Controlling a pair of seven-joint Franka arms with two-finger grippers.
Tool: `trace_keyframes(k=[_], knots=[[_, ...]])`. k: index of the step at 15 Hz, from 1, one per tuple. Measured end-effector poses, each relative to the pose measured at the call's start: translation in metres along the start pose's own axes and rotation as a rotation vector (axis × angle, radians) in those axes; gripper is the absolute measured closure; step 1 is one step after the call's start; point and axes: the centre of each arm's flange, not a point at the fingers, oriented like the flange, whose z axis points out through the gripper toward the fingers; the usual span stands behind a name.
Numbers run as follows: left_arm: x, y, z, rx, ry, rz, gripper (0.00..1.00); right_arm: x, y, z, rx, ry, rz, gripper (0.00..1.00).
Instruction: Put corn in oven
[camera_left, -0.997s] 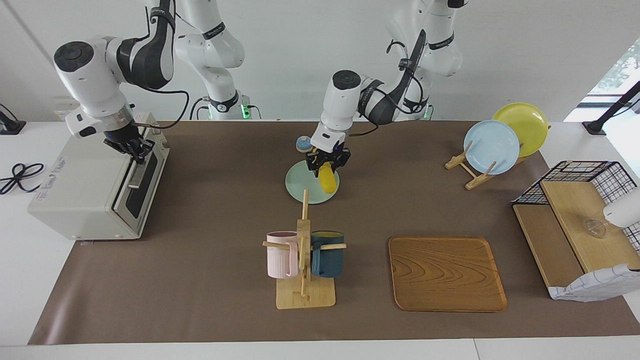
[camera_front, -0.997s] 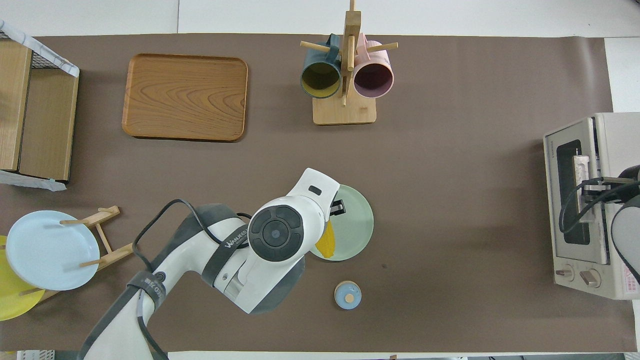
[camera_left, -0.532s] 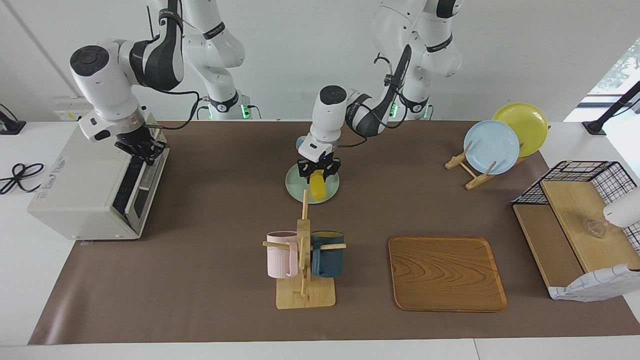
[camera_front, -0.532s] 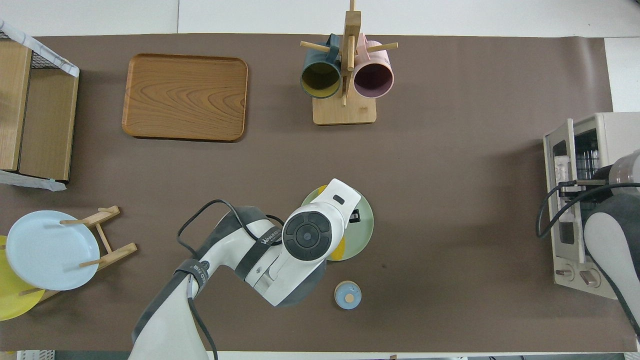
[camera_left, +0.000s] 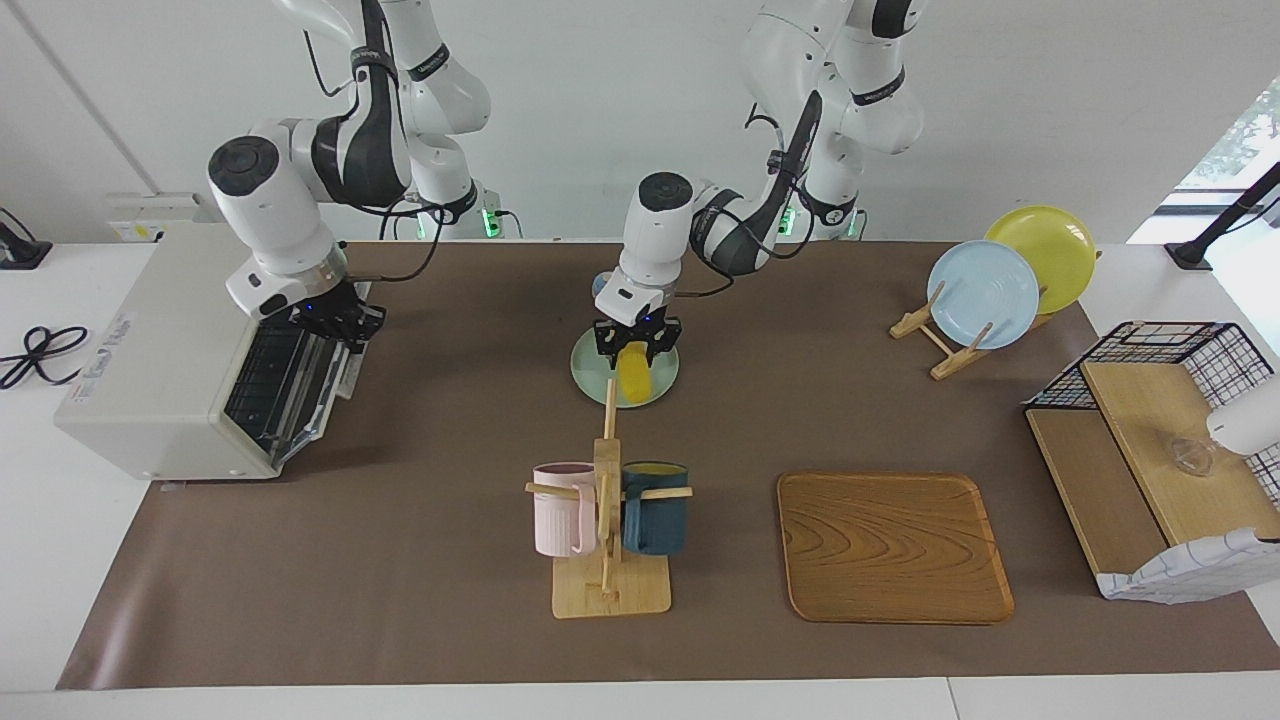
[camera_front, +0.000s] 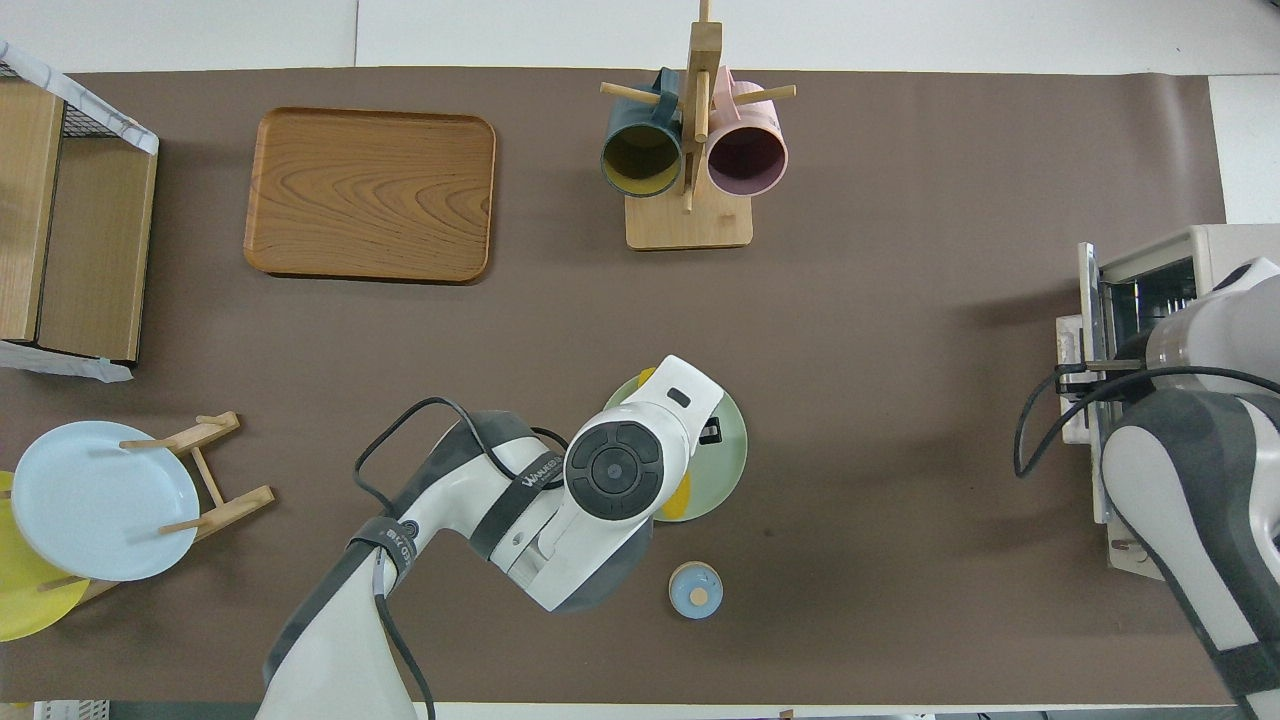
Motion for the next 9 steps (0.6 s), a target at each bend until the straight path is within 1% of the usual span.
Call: trace_keyframes(k=[1,2,5,7,9], knots=[[0.000,0.000,0.000,-0.001,0.001,0.000,0.08,0.002,-0.007,0.014,0.003,0.007,-0.006,0.99],[0.001,0.000,-0.002,-0.002,0.002,-0.001,0.00,0.002,-0.013,0.026,0.004,0.014,-0.012,0.99],[0.009,-0.003,-0.018,0.001,0.003,-0.014,0.00,0.001,-0.021,0.048,0.006,0.029,-0.023,0.99],[0.025,-0.018,-0.043,0.019,-0.007,-0.049,0.00,0.001,-0.023,0.053,0.006,0.030,-0.026,0.99],[0.050,-0.045,-0.078,0.041,-0.020,-0.106,0.00,0.001,-0.024,0.059,0.005,0.033,-0.030,0.99]])
